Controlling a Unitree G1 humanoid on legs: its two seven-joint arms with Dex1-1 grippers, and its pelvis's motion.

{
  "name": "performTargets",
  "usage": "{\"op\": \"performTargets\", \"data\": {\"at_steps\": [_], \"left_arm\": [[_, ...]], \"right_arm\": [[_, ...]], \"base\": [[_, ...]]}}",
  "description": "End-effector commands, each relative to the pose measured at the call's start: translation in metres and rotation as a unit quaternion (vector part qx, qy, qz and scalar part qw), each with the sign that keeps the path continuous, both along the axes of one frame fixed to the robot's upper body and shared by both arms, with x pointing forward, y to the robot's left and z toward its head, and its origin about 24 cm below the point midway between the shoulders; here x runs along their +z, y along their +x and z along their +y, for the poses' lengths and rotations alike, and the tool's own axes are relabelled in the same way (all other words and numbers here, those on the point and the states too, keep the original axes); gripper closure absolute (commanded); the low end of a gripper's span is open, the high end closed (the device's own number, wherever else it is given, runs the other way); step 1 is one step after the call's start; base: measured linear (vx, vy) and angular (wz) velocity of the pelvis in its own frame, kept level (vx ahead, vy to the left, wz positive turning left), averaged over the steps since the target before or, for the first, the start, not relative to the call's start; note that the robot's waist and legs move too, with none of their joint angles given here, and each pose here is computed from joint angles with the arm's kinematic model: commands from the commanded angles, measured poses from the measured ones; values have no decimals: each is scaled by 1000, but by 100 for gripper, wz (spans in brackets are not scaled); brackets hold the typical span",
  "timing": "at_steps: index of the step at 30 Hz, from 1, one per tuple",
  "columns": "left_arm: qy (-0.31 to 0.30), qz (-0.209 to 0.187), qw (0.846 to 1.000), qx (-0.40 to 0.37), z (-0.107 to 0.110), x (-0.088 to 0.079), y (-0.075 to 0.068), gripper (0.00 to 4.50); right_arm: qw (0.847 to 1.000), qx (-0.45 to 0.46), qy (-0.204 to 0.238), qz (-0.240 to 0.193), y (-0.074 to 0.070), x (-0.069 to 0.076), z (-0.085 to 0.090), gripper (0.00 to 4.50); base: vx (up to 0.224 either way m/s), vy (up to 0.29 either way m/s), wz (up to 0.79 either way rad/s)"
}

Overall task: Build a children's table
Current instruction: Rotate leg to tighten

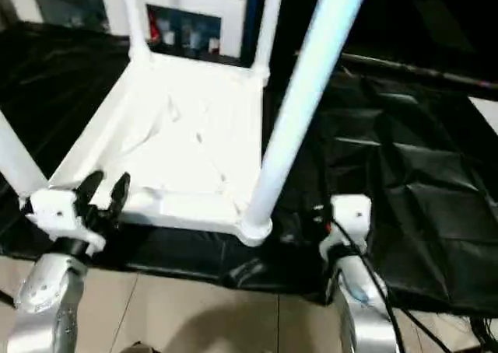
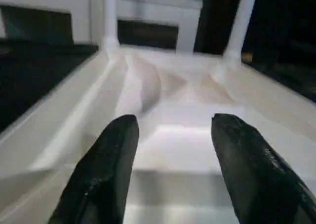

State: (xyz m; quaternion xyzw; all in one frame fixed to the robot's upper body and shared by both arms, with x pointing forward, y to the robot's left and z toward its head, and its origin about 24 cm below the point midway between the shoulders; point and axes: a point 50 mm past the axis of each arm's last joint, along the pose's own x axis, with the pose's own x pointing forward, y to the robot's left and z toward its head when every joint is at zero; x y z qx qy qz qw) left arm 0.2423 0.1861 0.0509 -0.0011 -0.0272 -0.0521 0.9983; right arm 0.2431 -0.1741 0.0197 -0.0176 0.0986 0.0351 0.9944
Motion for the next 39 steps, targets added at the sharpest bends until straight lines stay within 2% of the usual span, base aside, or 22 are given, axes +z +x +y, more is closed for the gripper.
{"op": "performTargets", "data": {"at_steps": [1,7,9,11,14,16,19,22,31,33,35,37,39], "left_arm": [[4,14,1000,-13,-10,-2,0,161],[33,-20,999,-27,-18,7,-3,161],[26,-23,999,-41,-21,10,-2,161],[24,-19,999,-40,-21,10,-1,161],[19,-11,999,-28,-19,8,-2,161],[25,-24,999,-36,-20,10,-4,161],[54,-22,998,-12,-17,12,-7,161],[71,-38,997,-2,-20,15,-13,161],[54,-26,997,58,-9,11,-26,161],[36,-55,995,76,-2,15,-36,161],[25,-80,995,63,0,19,-48,161],[37,-105,992,58,5,24,-67,161],[57,-110,991,52,7,25,-75,161]], "right_arm": [[999,25,-22,3,-2,2,2,0],[999,41,1,-26,-3,10,6,0],[998,44,13,-31,-2,13,8,0],[999,46,1,-16,-2,11,7,0],[999,32,27,-10,1,13,3,0],[999,35,21,-11,2,13,2,0],[999,20,29,-15,3,13,-2,0],[999,29,28,-20,5,14,-3,0],[998,59,28,-25,7,17,-4,0],[996,72,28,-37,5,20,-9,0],[994,93,45,-39,2,21,-13,0],[985,157,64,-43,-7,21,-13,0],[978,189,68,-48,-11,23,-11,0]], "base": [[0,0,0],[0,0,0],[0,0,0],[0,0,0],[-6,30,-27],[-6,100,-53],[-21,201,-55],[-35,180,-12],[-29,-35,-2],[-100,-152,-9],[-83,-115,-6],[-62,-78,0],[0,0,0]]}}
